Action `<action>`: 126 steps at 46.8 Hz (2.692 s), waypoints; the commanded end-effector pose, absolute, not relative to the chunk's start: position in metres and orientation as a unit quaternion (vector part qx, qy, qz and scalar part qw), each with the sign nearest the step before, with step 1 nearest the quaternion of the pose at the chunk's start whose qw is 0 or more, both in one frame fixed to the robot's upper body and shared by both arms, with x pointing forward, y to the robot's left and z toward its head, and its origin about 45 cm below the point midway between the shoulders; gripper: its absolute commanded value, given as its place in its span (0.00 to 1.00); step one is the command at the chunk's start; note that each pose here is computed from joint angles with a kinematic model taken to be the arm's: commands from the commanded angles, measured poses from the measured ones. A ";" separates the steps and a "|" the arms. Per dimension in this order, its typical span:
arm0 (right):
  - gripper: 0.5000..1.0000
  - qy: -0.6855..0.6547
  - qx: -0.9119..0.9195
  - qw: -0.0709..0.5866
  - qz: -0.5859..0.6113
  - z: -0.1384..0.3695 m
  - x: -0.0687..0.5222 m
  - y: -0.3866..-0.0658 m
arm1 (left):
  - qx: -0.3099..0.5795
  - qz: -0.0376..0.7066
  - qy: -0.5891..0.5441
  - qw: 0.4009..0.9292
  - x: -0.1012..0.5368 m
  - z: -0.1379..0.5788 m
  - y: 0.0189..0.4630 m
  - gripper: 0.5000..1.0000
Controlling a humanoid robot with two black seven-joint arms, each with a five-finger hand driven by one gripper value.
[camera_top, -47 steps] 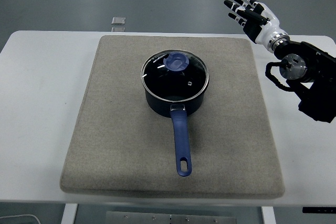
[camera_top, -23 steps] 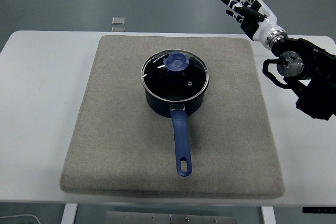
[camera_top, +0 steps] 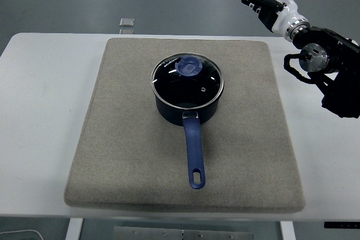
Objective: Lift the pot lid and place it to the right of the pot.
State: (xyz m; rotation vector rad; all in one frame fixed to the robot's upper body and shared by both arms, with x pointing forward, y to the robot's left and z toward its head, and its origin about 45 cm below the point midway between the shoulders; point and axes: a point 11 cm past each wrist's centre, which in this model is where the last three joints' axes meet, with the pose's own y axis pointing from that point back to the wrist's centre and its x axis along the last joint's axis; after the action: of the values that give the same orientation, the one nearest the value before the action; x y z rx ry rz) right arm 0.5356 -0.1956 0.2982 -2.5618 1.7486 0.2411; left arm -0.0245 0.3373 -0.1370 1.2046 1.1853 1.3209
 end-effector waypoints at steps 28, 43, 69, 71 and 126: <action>0.89 0.433 -0.889 -0.083 -0.127 0.418 0.542 -0.180 | 0.493 0.541 0.486 0.478 -0.024 -0.137 0.337 1.00; 0.89 0.320 -0.904 -0.163 -0.233 0.444 0.522 -0.133 | 0.493 0.541 0.486 0.478 -0.024 -0.137 0.337 1.00; 0.88 0.135 -0.891 -0.247 -0.356 0.447 0.470 -0.080 | 0.493 0.541 0.485 0.478 -0.025 -0.137 0.337 1.00; 0.88 0.127 -0.886 -0.257 -0.364 0.445 0.469 -0.080 | 0.493 0.541 0.486 0.478 -0.024 -0.137 0.337 1.00; 0.77 0.022 -0.763 -0.317 -0.563 0.414 0.448 -0.058 | 0.493 0.541 0.485 0.478 -0.025 -0.137 0.337 1.00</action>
State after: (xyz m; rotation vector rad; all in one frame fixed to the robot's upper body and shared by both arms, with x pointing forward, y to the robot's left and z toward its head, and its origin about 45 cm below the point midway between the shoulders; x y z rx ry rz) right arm 0.4493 -0.0589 0.4176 -3.0688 0.1099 -2.2304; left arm -0.0246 0.3373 -0.1370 1.2047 1.1854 1.3208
